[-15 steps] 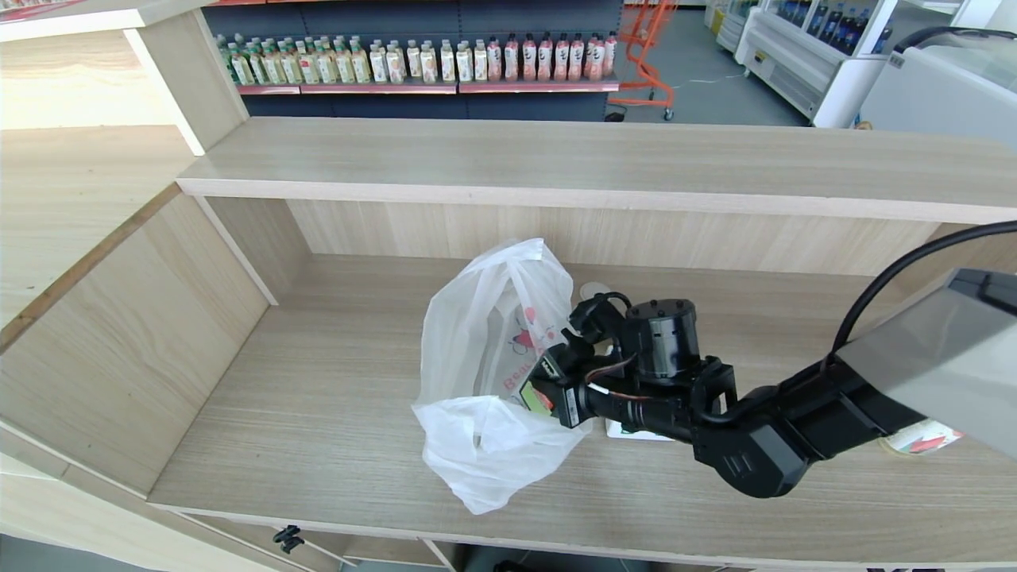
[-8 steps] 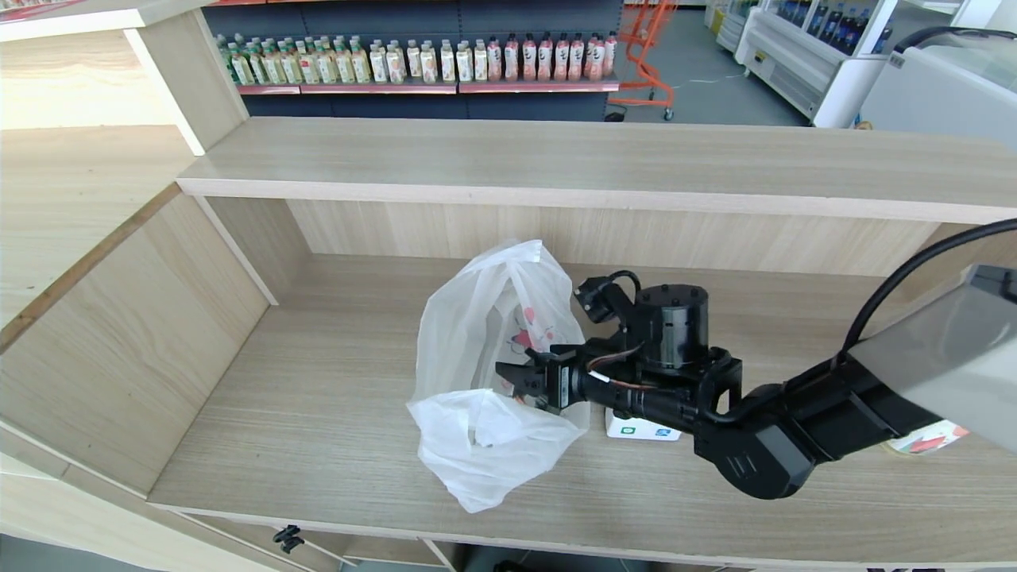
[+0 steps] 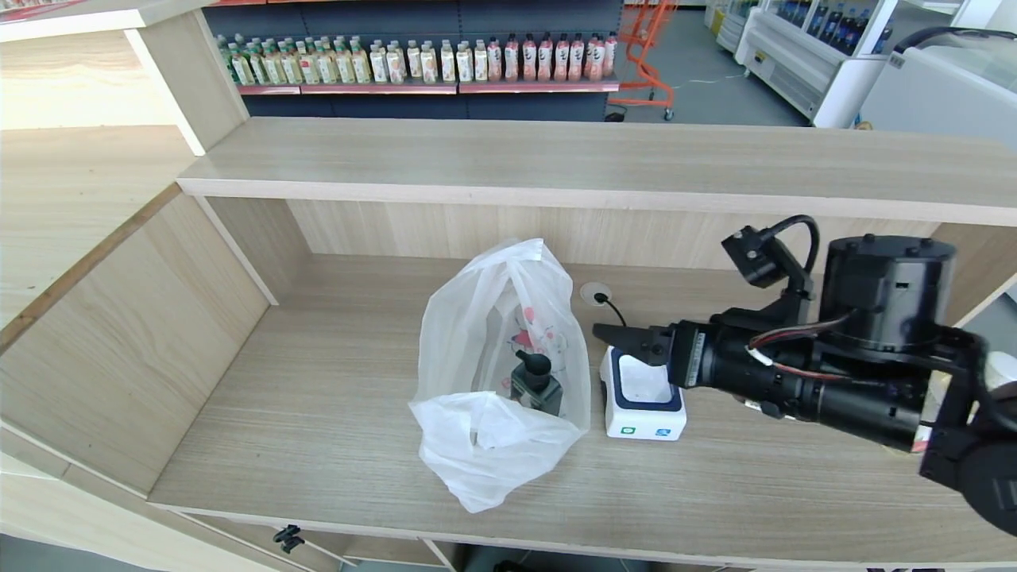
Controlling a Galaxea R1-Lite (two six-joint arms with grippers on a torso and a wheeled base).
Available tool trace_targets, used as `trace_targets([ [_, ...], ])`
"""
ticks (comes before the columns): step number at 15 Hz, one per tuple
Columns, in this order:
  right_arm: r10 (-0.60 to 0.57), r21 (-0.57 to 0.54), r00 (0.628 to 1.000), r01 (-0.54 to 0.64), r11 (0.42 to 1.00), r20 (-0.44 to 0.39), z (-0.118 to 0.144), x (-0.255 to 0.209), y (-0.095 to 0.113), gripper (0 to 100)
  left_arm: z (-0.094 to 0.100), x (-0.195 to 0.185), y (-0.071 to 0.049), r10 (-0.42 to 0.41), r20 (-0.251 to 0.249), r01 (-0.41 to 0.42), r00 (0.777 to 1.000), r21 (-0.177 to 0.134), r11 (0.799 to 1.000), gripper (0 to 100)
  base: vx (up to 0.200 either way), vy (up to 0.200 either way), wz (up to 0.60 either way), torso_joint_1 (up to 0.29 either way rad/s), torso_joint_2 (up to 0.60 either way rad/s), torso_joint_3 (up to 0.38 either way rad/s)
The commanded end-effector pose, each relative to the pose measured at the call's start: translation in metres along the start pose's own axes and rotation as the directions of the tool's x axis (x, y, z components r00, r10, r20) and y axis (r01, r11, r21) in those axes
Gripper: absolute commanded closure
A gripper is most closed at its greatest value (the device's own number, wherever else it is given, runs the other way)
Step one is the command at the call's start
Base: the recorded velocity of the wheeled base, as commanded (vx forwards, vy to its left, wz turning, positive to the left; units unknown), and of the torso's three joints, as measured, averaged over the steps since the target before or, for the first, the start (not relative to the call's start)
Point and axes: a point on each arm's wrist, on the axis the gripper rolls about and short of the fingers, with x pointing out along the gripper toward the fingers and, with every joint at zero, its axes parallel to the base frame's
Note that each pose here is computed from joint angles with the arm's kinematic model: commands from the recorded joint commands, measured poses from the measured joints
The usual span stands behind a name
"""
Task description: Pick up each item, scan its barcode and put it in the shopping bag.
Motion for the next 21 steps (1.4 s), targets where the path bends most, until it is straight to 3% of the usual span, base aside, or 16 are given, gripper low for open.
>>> trace_targets([
  [1, -0.185, -0.07, 0.979, 0.192, 0.979, 0.088, 0.015, -0.088, -0.008, 0, 0.0, 0.0, 0.0, 0.0, 0.0, 0.0, 1.0, 0.0, 1.0, 0, 0.0, 0.0, 0.0, 0.0, 0.0, 0.0],
  [5, -0.239, -0.059, 0.967, 0.245, 0.968, 0.089, -0.014, -0.134, -0.009, 0, 0.0, 0.0, 0.0, 0.0, 0.0, 0.0, 1.0, 0.0, 1.0, 0, 0.0, 0.0, 0.0, 0.0, 0.0, 0.0],
  [8, -0.256, -0.054, 0.964, 0.26, 0.964, 0.073, -0.018, -0.151, -0.006, 0, 0.0, 0.0, 0.0, -0.001, -0.003, 0.001, 1.0, -0.004, 1.0, 0, 0.0, 0.0, 0.0, 0.0, 0.0, 0.0],
  [13, -0.299, -0.043, 0.953, 0.301, 0.953, 0.049, -0.03, -0.165, -0.01, 0, 0.0, 0.0, 0.0, 0.0, 0.0, 0.0, 1.0, -0.001, 1.0, 0, -0.2, 0.0, 0.0, 0.004, 0.01, 0.0],
  [17, -0.347, -0.037, 0.936, 0.35, 0.936, 0.063, -0.029, -0.167, -0.011, 0, 0.0, 0.0, 0.0, -0.001, 0.0, 0.001, 1.0, 0.0, 1.0, 0, 0.0, -0.05, 0.0, 0.001, 0.0, 0.001],
  [21, -0.469, 0.0, 0.883, 0.469, 0.883, 0.033, -0.033, -0.173, -0.024, 0, 0.0, 0.0, 0.0, 0.0, 0.0, 0.0, 1.0, -0.001, 1.0, 0, 0.0, -0.2, 0.0, 0.006, 0.0, 0.004],
])
